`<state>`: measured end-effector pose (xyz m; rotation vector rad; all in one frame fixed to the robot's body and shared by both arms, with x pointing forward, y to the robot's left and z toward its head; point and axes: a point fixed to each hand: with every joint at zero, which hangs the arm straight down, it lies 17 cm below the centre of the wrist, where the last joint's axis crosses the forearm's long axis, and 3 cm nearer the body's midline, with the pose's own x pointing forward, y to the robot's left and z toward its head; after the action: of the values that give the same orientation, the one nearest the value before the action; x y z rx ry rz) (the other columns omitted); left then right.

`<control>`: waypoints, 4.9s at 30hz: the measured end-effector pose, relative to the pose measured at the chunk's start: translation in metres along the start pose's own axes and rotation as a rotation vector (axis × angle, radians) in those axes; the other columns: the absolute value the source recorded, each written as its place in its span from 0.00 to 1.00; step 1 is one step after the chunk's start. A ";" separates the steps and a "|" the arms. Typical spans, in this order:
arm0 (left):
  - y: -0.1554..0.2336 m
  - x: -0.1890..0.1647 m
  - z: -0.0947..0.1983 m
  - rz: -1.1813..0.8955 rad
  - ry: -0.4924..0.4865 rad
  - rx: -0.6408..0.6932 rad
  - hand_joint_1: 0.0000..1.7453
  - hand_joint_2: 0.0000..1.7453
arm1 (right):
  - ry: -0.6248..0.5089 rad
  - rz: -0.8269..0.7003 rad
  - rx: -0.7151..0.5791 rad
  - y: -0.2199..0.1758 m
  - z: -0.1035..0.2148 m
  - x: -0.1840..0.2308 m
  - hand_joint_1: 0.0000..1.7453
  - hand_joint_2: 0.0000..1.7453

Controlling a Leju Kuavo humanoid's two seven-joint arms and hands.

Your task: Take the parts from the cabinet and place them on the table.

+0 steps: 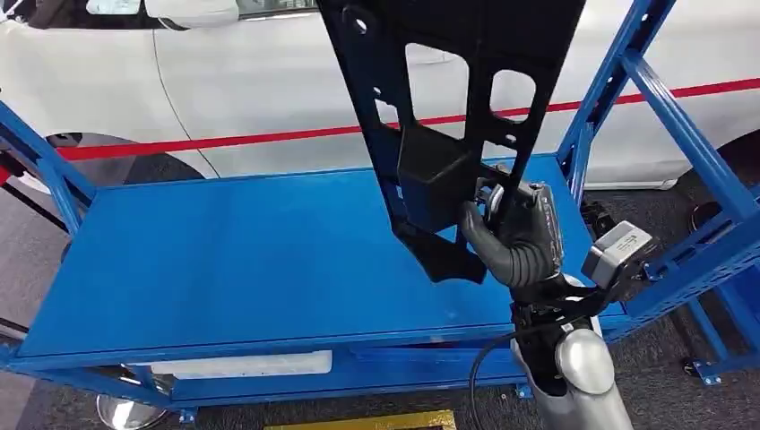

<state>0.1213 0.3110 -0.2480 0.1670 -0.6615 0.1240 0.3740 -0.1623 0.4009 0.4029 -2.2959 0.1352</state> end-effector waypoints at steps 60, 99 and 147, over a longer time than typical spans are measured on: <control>0.016 -0.020 0.007 -0.078 0.041 -0.025 0.00 1.00 | 0.096 0.075 -0.129 -0.036 0.061 -0.005 1.00 1.00; 0.036 -0.018 0.004 -0.088 0.037 0.005 0.00 1.00 | 0.129 0.125 -0.268 -0.070 0.106 0.012 1.00 1.00; -0.024 -0.003 0.001 -0.132 0.023 -0.092 0.00 1.00 | 0.188 0.166 -0.286 -0.064 0.113 0.017 1.00 1.00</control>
<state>0.1229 0.2872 -0.2519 0.1201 -0.6299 -0.0315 0.3058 -0.2519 0.3339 0.0500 -2.1196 -0.0711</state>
